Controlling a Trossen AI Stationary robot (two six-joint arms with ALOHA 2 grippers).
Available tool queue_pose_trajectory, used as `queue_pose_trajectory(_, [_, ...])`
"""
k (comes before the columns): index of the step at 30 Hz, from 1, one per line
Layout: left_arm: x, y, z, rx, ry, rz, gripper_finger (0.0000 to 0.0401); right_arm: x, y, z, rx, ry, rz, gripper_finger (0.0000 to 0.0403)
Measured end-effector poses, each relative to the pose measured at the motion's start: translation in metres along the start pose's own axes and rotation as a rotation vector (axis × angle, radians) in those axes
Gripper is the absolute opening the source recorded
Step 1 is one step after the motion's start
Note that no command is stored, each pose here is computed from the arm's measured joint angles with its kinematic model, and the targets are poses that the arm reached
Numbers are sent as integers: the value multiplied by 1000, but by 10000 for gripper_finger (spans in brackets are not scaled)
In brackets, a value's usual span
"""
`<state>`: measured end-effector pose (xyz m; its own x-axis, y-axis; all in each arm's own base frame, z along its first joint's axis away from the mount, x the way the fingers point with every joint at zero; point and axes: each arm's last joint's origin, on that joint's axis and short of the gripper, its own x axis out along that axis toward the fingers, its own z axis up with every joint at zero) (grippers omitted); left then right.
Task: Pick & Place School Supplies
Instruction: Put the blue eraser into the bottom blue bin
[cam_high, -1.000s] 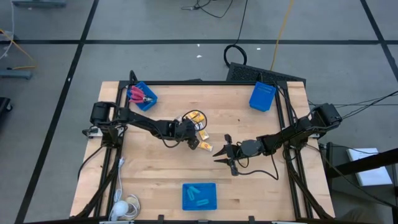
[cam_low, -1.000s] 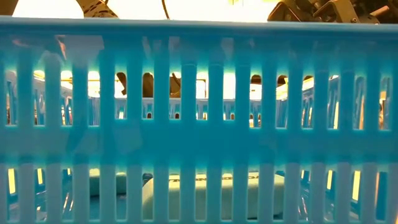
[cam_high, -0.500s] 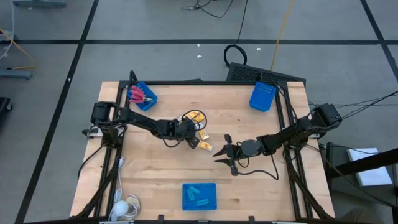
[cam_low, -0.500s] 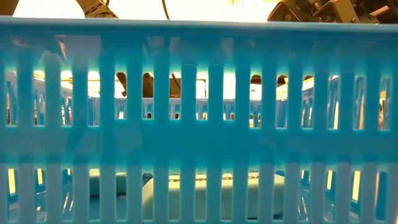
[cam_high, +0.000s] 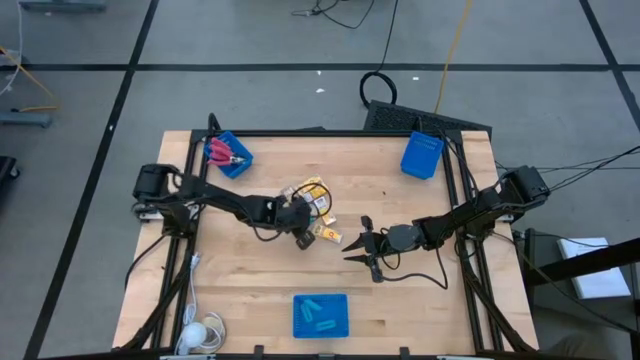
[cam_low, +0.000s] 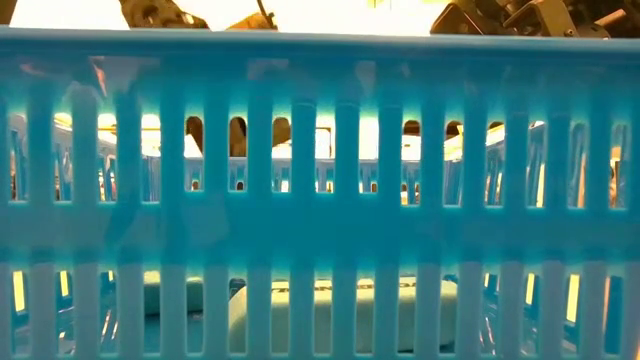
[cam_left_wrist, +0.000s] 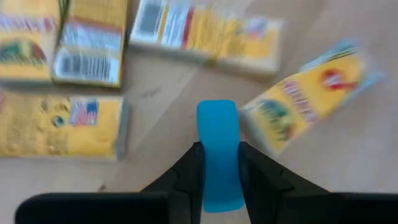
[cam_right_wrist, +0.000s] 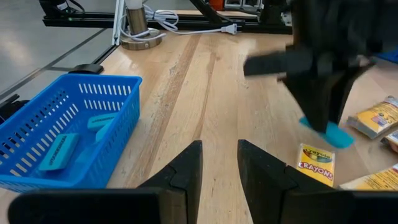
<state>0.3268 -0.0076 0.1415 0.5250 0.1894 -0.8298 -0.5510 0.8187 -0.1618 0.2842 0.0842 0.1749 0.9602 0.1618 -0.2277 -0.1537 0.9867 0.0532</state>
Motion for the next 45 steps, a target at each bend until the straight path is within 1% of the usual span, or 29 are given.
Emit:
queue_pose_trajectory(4, [-23,-14,-1,52,-70,-15,86,0,0,0,0,3,0,91])
queue_pose_trajectory(7, [-41,-27,-5,96,-120,-48,86,0,0,0,-1,6,-1,91])
queue_pose_trajectory(11, [-61,-43,-15,158,-175,-69,86,0,0,-1,-1,6,-1,91])
queue_pose_trajectory(14, [-73,-58,-28,207,-197,-96,86,0,0,-1,-2,16,-1,91])
queue_pose_trajectory(17, [-80,-72,-45,284,-201,-121,86,0,-1,-6,-8,59,-5,91])
queue_pose_trajectory(22, [-88,-88,-75,355,-317,-166,86,0,-2,-9,-11,92,-14,91])
queue_pose_trajectory(24, [-91,-94,-85,394,-369,-224,86,0,-3,-9,-10,96,-19,91])
queue_pose_trajectory(27, [-97,-102,-100,454,-440,-342,86,0,-5,-9,-8,95,-25,91])
queue_pose_trajectory(29, [-101,-106,-108,488,-453,-411,86,0,-6,-9,-1,94,-29,90])
queue_pose_trajectory(33, [-115,-118,-116,523,-502,-552,86,0,-7,-9,1,94,-32,89])
queue_pose_trajectory(36, [-121,-124,-120,529,-485,-650,86,0,-7,-9,1,94,-32,89])
queue_pose_trajectory(40, [-127,-128,-123,510,-505,-700,86,0,-7,-8,13,92,-32,89])
queue_pose_trajectory(43, [-128,-129,-125,520,-508,-713,86,0,-7,-9,11,93,-32,89])
queue_pose_trajectory(45, [-129,-129,-124,504,-510,-718,86,0,-7,-9,9,93,-32,89])
